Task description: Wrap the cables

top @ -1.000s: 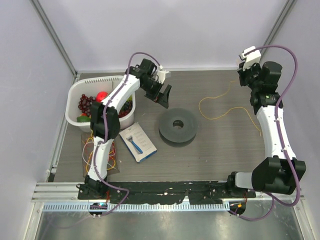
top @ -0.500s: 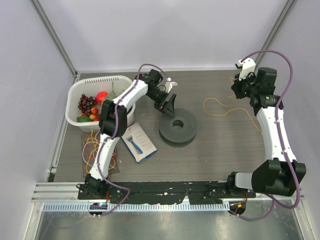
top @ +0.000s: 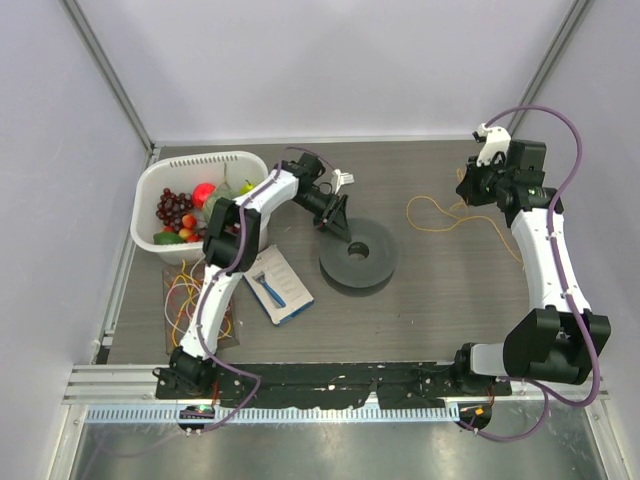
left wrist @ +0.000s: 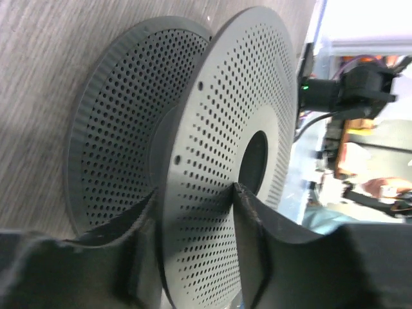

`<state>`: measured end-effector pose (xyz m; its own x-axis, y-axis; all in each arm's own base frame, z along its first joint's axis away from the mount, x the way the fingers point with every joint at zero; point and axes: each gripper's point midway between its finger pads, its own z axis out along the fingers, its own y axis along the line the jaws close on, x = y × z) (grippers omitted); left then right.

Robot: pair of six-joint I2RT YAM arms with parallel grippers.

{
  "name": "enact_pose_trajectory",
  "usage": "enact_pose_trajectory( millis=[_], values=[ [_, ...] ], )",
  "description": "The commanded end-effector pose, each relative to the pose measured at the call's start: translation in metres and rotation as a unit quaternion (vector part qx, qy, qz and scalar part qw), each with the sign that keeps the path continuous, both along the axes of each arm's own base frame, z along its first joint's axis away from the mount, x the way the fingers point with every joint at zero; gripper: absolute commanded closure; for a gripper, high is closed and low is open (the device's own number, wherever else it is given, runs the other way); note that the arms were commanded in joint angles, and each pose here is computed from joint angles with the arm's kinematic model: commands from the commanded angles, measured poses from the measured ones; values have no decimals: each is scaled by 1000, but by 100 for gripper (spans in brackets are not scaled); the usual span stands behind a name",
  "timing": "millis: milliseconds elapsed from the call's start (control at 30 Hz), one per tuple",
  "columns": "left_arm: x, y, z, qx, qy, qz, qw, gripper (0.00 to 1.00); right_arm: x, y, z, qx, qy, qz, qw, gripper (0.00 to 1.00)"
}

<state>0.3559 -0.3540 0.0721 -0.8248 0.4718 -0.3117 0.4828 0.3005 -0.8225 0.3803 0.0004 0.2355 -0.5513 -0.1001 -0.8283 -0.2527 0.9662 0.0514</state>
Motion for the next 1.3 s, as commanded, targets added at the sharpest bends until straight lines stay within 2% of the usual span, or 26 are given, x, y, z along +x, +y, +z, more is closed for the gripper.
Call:
enact_pose_trajectory(
  millis=[0, 133, 267, 333, 433, 500, 633, 733, 900, 1200, 1267],
  values=[
    [1, -7, 13, -37, 19, -3, 999, 64, -2, 3, 13, 25, -13, -14, 1000, 99],
    [3, -8, 57, -43, -45, -8, 998, 99, -6, 10, 27, 35, -28, 3, 999, 99],
    [-21, -4, 93, -13, -183, -57, 981, 100, -18, 27, 45, 48, -48, 54, 996, 99],
    [-41, -1, 95, 8, -241, -93, 966, 100, -35, 42, 49, 28, -50, 136, 989, 99],
    [-67, 1, 98, 28, -333, -146, 931, 100, -57, 52, 45, 33, -21, 178, 983, 99],
    [-78, 3, 96, 37, -377, -161, 912, 100, -76, 64, 40, 41, -4, 229, 973, 99],
    [-88, 4, 98, 33, -444, -173, 879, 99, -97, 85, 18, 57, 31, 268, 961, 99],
    [-96, 5, 96, 21, -466, -191, 863, 95, -114, 109, 4, 62, 48, 303, 950, 99],
    [-104, 2, 99, 29, -493, -203, 846, 87, -120, 134, -1, 43, 28, 330, 942, 99],
    [-122, 8, 129, 9, -494, -208, 844, 43, -115, 145, -3, 3, 18, 368, 930, 99],
    [-121, 13, 143, 6, -489, -195, 850, 35, -111, 144, -2, -11, 12, 374, 927, 99]
  ],
)
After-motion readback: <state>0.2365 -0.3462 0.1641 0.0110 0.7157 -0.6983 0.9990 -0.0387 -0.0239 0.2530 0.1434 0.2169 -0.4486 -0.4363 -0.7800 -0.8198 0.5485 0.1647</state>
